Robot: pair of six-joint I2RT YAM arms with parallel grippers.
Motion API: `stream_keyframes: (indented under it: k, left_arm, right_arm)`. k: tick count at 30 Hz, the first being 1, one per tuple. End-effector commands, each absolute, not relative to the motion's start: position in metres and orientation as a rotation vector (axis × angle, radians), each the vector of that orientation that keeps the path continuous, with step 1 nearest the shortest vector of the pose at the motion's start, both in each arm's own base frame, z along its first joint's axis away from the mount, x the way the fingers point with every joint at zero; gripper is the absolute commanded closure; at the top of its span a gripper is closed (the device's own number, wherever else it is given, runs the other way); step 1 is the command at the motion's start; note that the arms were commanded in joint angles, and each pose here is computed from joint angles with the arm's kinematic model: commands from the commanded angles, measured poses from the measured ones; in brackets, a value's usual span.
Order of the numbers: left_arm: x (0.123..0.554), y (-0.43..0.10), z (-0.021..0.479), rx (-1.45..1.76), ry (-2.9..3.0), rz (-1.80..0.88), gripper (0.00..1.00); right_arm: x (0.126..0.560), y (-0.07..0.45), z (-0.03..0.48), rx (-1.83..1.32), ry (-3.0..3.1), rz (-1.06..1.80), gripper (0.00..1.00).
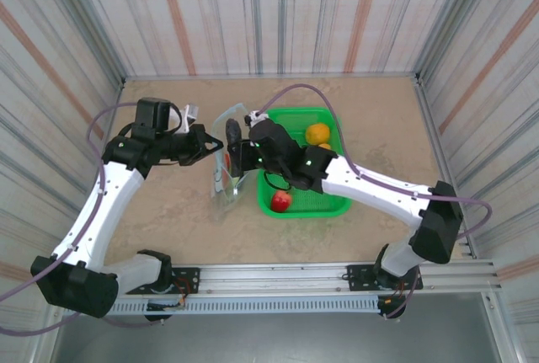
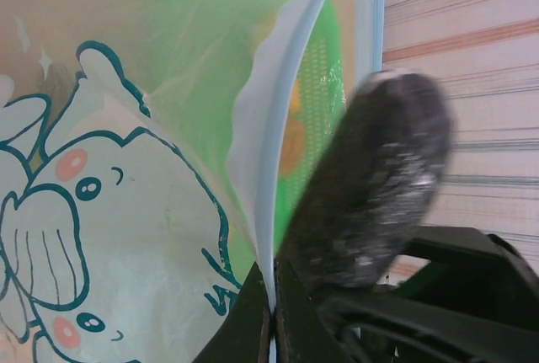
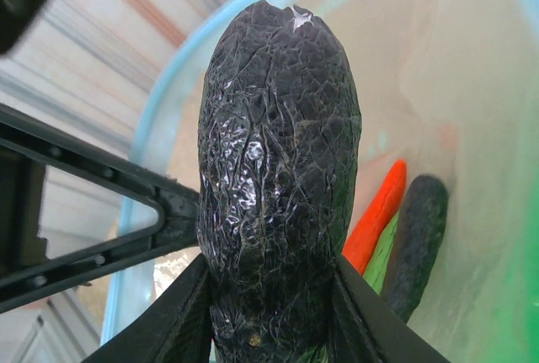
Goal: Place the food in the zip-top bag and seal the zipper
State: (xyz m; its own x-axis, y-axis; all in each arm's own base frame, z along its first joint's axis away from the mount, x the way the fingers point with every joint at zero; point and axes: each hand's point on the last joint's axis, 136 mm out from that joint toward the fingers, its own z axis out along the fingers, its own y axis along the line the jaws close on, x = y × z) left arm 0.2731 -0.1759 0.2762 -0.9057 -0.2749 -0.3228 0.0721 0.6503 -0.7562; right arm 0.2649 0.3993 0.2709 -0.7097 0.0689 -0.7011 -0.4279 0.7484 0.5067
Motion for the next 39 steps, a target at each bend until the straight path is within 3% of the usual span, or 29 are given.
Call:
stream_keyframes:
  k: [1,7,13,15,18,19,27,39]
  left_arm:
    - [0.276,-0.18,0.292,-0.129,2.42,-1.18,1.0]
    - [0.273,-0.185,0.295,-0.096,2.415,-1.178,1.0]
    - [0.271,-0.186,0.29,-0.087,2.427,-1.173,1.0]
    - [0.271,-0.186,0.286,-0.085,2.434,-1.17,1.0]
    - [0.27,-0.185,0.282,-0.087,2.446,-1.165,1.0]
    - [0.27,-0.185,0.28,-0.092,2.45,-1.163,1.0]
    - [0.27,-0.185,0.275,-0.099,2.462,-1.16,1.0]
    - [0.266,-0.159,0.277,-0.17,2.444,-1.132,1.0]
  right_arm:
    - [0.26,0.401,0.25,-0.271,2.374,0.863,0.69]
    - [0.271,0.404,0.226,-0.2,2.566,0.838,0.67]
    - [0.275,0.416,0.214,-0.179,2.659,0.916,0.59]
    - [0.273,0.42,0.214,-0.193,2.662,0.94,0.52]
    - [0.272,0.423,0.217,-0.208,2.654,0.95,0.33]
    - [0.271,0.422,0.217,-0.208,2.653,0.954,0.32]
    - [0.27,0.415,0.229,-0.235,2.608,0.97,0.33]
    - [0.258,0.384,0.302,-0.428,2.433,0.884,0.35]
